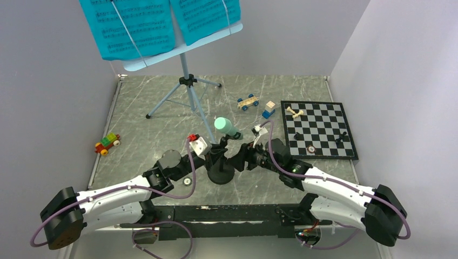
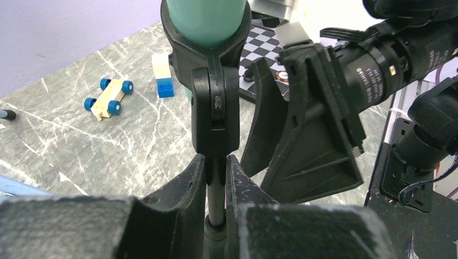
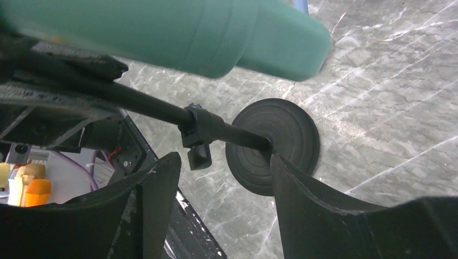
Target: Pack up the instrument practice props
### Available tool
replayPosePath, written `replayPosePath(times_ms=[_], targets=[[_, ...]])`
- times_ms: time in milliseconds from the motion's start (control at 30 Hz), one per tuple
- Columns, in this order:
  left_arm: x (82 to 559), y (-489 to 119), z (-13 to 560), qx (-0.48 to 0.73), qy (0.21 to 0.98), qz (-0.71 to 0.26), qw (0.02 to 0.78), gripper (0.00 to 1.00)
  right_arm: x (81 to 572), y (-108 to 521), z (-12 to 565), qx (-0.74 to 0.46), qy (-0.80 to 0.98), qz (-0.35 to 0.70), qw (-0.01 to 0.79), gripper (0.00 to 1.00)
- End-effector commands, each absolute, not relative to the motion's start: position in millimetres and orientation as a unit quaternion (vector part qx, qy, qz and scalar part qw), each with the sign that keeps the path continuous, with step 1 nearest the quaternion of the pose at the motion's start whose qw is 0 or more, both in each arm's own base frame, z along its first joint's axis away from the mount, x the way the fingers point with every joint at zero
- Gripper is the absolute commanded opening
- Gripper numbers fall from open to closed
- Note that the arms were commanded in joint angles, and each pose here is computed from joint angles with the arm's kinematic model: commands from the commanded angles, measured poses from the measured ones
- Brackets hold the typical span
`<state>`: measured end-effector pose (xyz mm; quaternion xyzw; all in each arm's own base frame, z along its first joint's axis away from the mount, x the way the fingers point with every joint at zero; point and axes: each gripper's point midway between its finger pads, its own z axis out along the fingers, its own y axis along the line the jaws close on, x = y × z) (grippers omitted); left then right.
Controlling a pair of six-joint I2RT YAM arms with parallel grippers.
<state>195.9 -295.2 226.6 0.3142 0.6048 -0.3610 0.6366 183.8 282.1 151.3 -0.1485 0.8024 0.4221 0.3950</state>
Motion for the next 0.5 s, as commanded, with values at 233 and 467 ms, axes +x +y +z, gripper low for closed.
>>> replayPosePath(times_ms=[233,467], targets=[[190,-304,244,0.309,0.590,-0.357,0.655,0.00,191,298,160,-0.158,0.783,0.442,0.409,0.54],[196,-300,239,0.295,0.604,-0.344,0.655,0.00,190,301,151,-0.176,0.788,0.433,0.401,0.40]])
